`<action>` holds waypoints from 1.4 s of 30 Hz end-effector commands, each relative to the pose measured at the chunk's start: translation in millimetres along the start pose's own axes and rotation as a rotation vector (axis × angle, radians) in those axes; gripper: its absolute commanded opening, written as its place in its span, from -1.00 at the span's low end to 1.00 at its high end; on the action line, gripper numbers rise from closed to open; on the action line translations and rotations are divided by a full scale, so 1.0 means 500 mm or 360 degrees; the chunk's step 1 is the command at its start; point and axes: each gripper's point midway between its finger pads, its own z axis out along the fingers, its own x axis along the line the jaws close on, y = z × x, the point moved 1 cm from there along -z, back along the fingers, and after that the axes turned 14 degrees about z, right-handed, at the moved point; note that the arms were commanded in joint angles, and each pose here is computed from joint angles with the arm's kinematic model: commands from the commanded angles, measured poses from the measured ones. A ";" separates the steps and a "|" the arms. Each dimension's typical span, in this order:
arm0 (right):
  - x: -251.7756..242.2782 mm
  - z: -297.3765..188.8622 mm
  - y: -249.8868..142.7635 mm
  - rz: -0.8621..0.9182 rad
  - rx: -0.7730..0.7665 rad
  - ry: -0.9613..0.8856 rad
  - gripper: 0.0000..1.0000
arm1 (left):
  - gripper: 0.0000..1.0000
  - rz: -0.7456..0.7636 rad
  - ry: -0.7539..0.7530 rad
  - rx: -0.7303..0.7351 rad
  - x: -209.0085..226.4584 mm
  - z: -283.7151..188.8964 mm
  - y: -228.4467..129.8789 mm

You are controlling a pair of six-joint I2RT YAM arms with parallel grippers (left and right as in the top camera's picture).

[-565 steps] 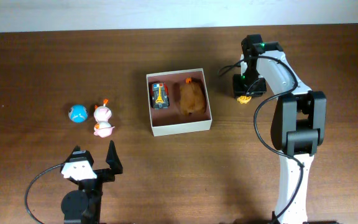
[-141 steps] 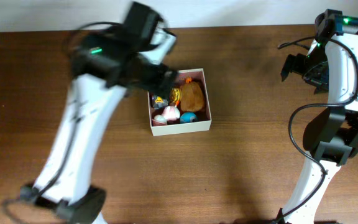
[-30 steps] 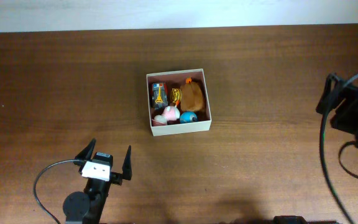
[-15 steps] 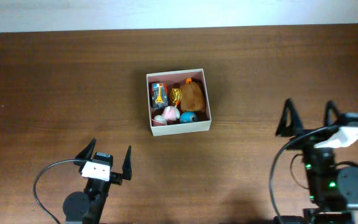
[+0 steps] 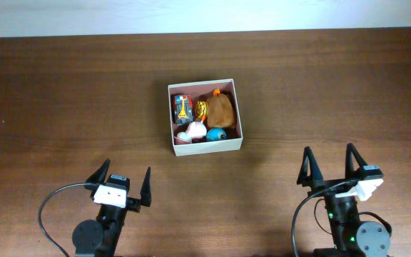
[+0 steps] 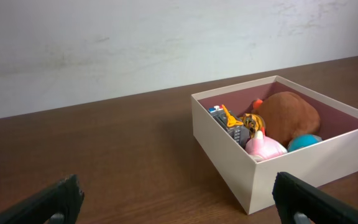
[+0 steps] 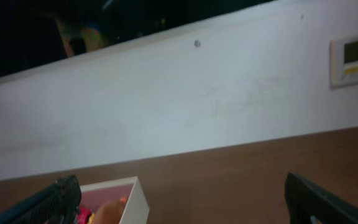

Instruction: Pack container

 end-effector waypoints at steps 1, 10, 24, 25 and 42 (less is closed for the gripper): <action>-0.007 0.000 -0.038 0.0002 0.0059 0.0025 0.97 | 0.99 0.0022 0.0000 -0.0010 0.000 -0.001 0.000; -0.044 -0.004 -0.133 0.0023 0.0240 -0.0004 0.97 | 0.99 0.0022 0.0000 -0.0010 0.000 -0.001 0.000; -0.062 -0.008 -0.165 0.0028 0.0327 -0.0056 0.97 | 0.99 0.0022 -0.0001 -0.0010 0.000 -0.001 0.000; -0.062 -0.008 -0.165 0.0028 0.0327 -0.0056 0.97 | 0.99 0.0022 0.0000 -0.0010 0.000 -0.001 0.000; -0.062 -0.008 -0.165 0.0028 0.0327 -0.0056 0.97 | 0.99 0.0022 0.0000 -0.0010 0.000 -0.001 0.000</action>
